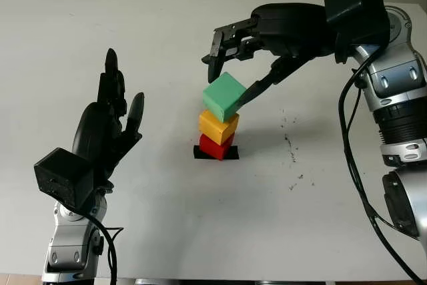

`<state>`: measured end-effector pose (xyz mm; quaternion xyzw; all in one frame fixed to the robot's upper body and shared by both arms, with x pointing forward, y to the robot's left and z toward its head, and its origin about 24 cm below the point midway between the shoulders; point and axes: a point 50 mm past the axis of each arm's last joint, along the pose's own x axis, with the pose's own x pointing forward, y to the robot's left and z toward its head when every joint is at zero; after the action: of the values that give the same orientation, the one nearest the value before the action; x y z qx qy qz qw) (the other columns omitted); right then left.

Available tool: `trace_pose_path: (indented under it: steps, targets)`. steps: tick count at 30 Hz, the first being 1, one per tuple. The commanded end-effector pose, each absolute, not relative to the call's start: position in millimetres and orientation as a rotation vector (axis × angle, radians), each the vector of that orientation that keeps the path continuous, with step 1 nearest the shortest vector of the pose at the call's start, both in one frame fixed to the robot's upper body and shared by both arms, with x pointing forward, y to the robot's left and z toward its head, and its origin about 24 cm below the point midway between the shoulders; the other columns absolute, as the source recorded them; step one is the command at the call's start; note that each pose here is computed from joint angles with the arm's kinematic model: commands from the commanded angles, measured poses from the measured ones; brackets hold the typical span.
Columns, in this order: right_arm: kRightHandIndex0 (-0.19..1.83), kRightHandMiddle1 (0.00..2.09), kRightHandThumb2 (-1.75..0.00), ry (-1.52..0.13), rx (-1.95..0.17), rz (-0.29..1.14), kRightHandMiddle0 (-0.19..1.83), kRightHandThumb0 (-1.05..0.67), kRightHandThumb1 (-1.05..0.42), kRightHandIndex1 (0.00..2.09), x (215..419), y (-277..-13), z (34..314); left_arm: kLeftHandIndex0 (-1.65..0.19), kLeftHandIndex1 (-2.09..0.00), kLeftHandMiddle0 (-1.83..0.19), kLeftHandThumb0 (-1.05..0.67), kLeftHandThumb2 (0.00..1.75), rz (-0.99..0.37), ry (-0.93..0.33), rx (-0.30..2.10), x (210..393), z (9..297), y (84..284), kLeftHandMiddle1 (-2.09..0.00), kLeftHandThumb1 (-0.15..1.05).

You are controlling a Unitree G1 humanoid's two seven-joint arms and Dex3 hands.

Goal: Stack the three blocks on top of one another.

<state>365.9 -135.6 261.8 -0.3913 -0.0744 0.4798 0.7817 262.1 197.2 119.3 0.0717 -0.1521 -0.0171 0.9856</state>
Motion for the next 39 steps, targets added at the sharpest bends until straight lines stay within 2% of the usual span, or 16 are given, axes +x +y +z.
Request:
trace_pose_path:
  steps: [1,14,26,27,29,32,35,39]
  targets:
    - [0.26,1.71,-0.06,-0.173,-0.851,1.046,0.29,-0.47,-0.96,0.06,366,-134,260,0.19,0.0,0.19,-0.7,0.56,-0.032,-0.3,0.14,259.9,117,198.1,0.0,1.05]
    - [0.25,1.71,-0.05,-0.151,-0.862,1.052,0.28,-0.49,-0.96,0.05,366,-135,250,0.19,0.0,0.19,-0.7,0.56,-0.028,-0.297,0.145,258.9,117,199.0,0.0,1.05]
    - [0.2,1.65,-0.05,-0.173,-0.882,1.044,0.25,-0.49,-0.95,0.03,363,-137,253,0.19,0.0,0.19,-0.69,0.55,-0.024,-0.303,0.13,258.9,118,200.4,0.0,1.05]
    - [0.17,1.53,-0.04,-0.184,-0.896,1.036,0.15,-0.57,-0.91,0.02,362,-137,254,0.19,0.0,0.19,-0.68,0.56,-0.024,-0.302,0.13,258.9,118,200.5,0.0,1.05]
    - [0.14,1.42,-0.05,-0.2,-0.934,1.016,0.09,-0.63,-0.89,0.01,361,-137,255,0.19,0.0,0.19,-0.68,0.56,-0.024,-0.301,0.131,258.7,118,200.2,0.0,1.05]
    - [0.05,1.13,-0.05,-0.218,-0.974,0.999,0.0,-0.7,-0.84,0.01,358,-138,257,0.19,0.0,0.19,-0.68,0.56,-0.025,-0.301,0.135,259.5,118,200.2,0.0,1.05]
    - [-0.07,0.71,-0.05,-0.215,-1.015,0.986,-0.06,-0.77,-0.83,0.02,355,-138,260,0.19,0.0,0.19,-0.68,0.56,-0.026,-0.3,0.139,259.9,118,200.6,0.0,1.05]
    - [-0.18,0.3,-0.06,-0.221,-1.04,0.999,-0.18,-0.88,-0.85,0.0,349,-139,265,0.19,0.0,0.19,-0.68,0.56,-0.03,-0.302,0.131,260.2,118,200.5,0.0,1.05]
